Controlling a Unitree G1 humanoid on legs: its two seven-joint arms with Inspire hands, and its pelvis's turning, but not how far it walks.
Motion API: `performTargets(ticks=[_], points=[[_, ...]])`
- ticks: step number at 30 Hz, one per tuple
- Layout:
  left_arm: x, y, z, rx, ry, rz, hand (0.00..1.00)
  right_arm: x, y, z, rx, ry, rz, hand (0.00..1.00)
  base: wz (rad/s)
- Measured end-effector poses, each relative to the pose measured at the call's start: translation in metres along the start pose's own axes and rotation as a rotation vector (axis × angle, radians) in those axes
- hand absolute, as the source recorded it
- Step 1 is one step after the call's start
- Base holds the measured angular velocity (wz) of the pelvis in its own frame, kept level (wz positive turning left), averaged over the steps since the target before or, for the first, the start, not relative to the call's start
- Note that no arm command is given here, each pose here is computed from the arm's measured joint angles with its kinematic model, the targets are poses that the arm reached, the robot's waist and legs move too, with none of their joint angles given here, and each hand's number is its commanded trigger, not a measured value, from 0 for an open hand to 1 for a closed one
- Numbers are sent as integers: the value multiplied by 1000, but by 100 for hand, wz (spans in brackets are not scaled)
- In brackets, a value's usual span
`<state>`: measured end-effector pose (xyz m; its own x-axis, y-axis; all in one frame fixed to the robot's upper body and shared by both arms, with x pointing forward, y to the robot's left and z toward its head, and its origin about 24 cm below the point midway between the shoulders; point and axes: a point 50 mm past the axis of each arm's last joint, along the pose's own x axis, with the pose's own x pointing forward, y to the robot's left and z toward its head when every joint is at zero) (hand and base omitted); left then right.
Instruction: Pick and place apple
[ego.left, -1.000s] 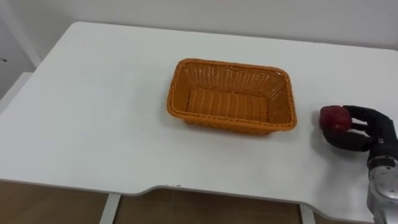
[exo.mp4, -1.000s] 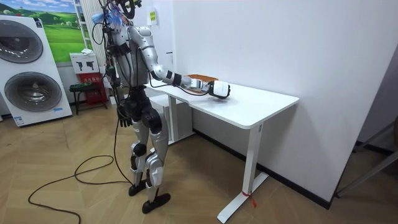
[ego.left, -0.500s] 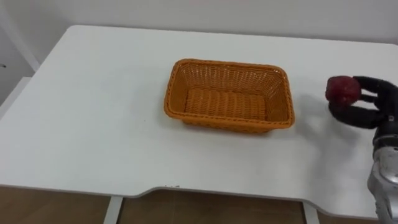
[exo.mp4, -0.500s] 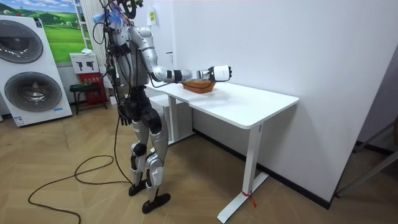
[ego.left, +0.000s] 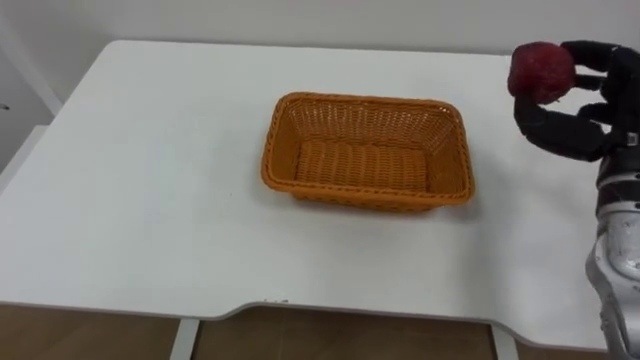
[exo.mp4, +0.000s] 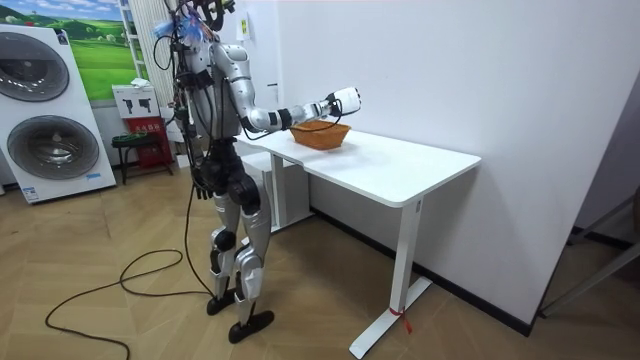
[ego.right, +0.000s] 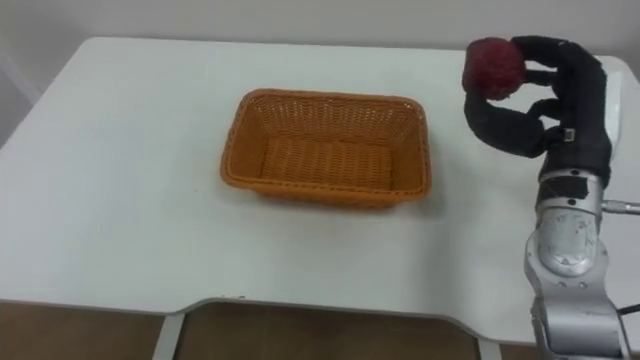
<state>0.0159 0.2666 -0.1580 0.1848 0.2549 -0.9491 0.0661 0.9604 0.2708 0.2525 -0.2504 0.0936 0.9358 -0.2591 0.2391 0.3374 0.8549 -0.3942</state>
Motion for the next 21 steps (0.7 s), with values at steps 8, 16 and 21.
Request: performTargets(ticks=[8, 16, 21], points=[[1, -4, 8, 53, -18, -9, 0, -6, 32, 22, -49, -103, 221, 100, 5], [3, -9, 11, 81, -9, -15, 0, -9, 39, 22, -58, -108, 304, 0, 2], [4, -9, 14, 81, -16, -12, 0, -9, 40, 22, -65, -110, 318, 0, 0]])
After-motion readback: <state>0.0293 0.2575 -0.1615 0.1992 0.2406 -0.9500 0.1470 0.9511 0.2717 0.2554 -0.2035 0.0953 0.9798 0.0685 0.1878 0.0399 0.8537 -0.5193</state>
